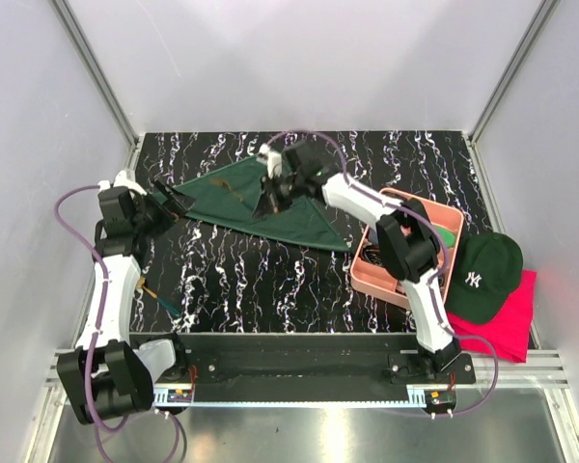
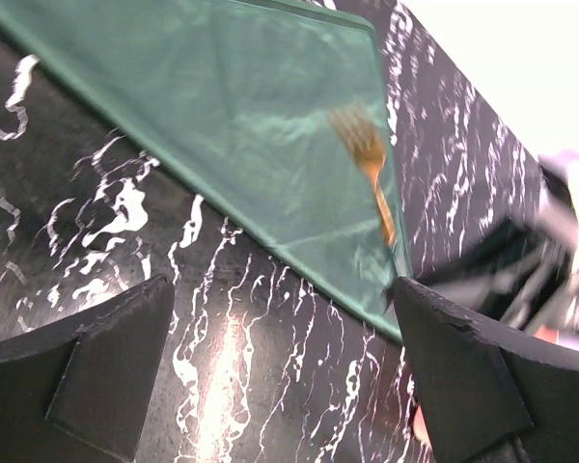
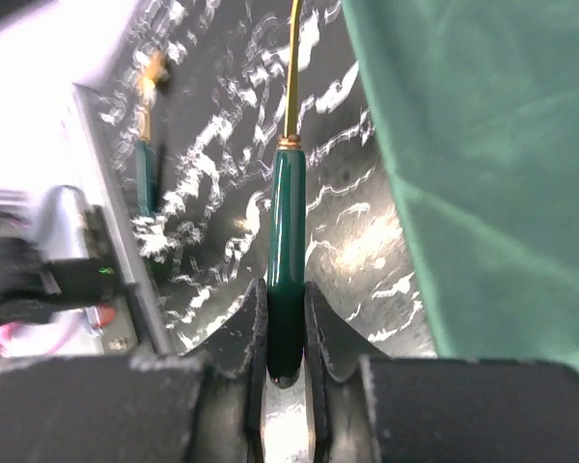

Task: Fold the napkin, place the utensils inside, and roll it up
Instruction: Pass the utensil from the left arm to the right, then place the utensil onto the napkin

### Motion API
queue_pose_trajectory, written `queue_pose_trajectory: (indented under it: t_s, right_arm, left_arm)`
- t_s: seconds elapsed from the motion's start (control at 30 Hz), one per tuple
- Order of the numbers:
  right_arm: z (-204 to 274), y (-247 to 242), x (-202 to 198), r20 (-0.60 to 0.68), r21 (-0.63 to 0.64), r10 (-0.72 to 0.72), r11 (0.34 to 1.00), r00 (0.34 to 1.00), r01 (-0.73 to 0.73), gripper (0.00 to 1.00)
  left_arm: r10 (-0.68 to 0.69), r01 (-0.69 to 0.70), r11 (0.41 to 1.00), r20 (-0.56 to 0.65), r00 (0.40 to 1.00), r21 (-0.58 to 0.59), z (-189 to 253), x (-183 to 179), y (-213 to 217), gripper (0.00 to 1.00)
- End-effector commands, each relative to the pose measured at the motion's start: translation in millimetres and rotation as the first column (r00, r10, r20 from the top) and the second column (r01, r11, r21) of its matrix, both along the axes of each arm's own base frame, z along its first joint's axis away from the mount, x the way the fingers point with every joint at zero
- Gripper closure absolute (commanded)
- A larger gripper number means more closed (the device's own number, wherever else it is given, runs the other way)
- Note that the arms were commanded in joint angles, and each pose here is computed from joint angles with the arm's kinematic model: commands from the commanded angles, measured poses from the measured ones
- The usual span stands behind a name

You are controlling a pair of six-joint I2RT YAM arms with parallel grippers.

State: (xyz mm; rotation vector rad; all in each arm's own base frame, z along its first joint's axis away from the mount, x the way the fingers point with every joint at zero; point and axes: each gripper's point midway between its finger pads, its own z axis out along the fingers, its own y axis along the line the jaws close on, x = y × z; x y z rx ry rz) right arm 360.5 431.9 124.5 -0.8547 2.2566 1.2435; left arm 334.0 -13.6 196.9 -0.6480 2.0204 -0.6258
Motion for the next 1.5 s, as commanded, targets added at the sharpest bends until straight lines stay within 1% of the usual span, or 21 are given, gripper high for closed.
queue_pose_trajectory:
  t_s: [0.0, 0.03, 0.07, 0.1, 0.13, 0.17, 0.2, 0.23, 0.3, 0.33, 0.47, 0.6, 0.87, 1.47]
  right_arm:
    - [8.1, -5.3, 5.0, -0.198, 0.112, 0.103, 0.99, 0.975, -0.082, 1.0]
    - [20.1, -4.1, 14.6, -0.184, 0.134, 0.109, 0.987, 0.977, -0.085, 1.0]
    - [17.9, -6.6, 12.6, -0.227, 0.131, 0.121, 0.987, 0.966, -0.093, 1.0]
    - [3.7, -10.4, 19.1, -0.253, 0.121, 0.122, 0.988, 0.96, -0.094, 1.0]
    - [12.9, -11.5, 22.3, -0.263, 0.113, 0.123, 0.989, 0.957, -0.096, 1.0]
    - [11.9, -12.1, 23.7, -0.268, 0.103, 0.129, 0.989, 0.955, -0.104, 1.0]
    - [-6.8, -13.7, 26.7, -0.278, 0.079, 0.137, 0.99, 0.951, -0.119, 1.0]
    - [5.8, -14.9, 28.1, -0.276, 0.07, 0.139, 0.99, 0.951, -0.124, 1.0]
    - [-8.6, -15.7, 32.3, -0.301, 0.053, 0.133, 0.991, 0.944, -0.123, 1.0]
    - [-6.2, -18.1, 37.6, -0.302, 0.056, 0.123, 0.992, 0.945, -0.111, 1.0]
    - [-20.4, -26.9, 44.0, -0.34, 0.05, 0.102, 0.995, 0.935, -0.09, 1.0]
    - [-33.4, -30.6, 44.6, -0.383, 0.056, 0.101, 0.995, 0.918, -0.086, 1.0]
    - [-52.2, -34.5, 51.5, -0.421, 0.049, 0.079, 0.997, 0.904, -0.064, 1.0]
    - [-70.7, -33.2, 53.7, -0.475, 0.066, 0.079, 0.996, 0.876, -0.055, 1.0]
  left_arm:
    - [-0.134, 0.131, 0.991, 0.096, 0.986, 0.039, 24.4, 8.3, -13.6, 0.01]
    - [-0.139, 0.135, 0.99, 0.099, 0.985, 0.042, 24.7, 7.6, -14.1, 0.01]
    - [-0.142, 0.137, 0.989, 0.108, 0.984, 0.047, 27.1, 6.5, -14.4, 0.01]
    - [-0.146, 0.141, 0.989, 0.108, 0.983, 0.052, 26.2, 5.2, -14.8, 0.01]
    - [-0.147, 0.142, 0.988, 0.11, 0.983, 0.055, 26.6, 4.3, -14.9, 0.01]
    - [-0.149, 0.143, 0.988, 0.117, 0.982, 0.061, 28.6, 3.8, -14.9, 0.01]
    - [-0.151, 0.144, 0.987, 0.118, 0.981, 0.065, 28.6, 3.5, -15.1, 0.01]
    - [-0.152, 0.145, 0.987, 0.119, 0.981, 0.067, 29.3, 3.0, -15.1, 0.01]
    - [-0.155, 0.147, 0.987, 0.124, 0.98, 0.072, 30.8, 2.8, -15.6, 0.01]
    - [-0.154, 0.146, 0.987, 0.124, 0.98, 0.073, 30.9, 3.2, -14.9, 0.01]
    - [-0.156, 0.149, 0.986, 0.115, 0.981, 0.07, 27.9, 3.2, -15.1, 0.01]
    - [-0.164, 0.158, 0.986, 0.112, 0.98, 0.059, 27.8, 3.3, -16.8, 0.01]
    - [-0.17, 0.164, 0.985, 0.112, 0.979, 0.058, 27.1, 3.1, -17.9, 0.01]
    - [-0.172, 0.167, 0.985, 0.109, 0.979, 0.051, 26.3, 2.8, -18.8, 0.01]
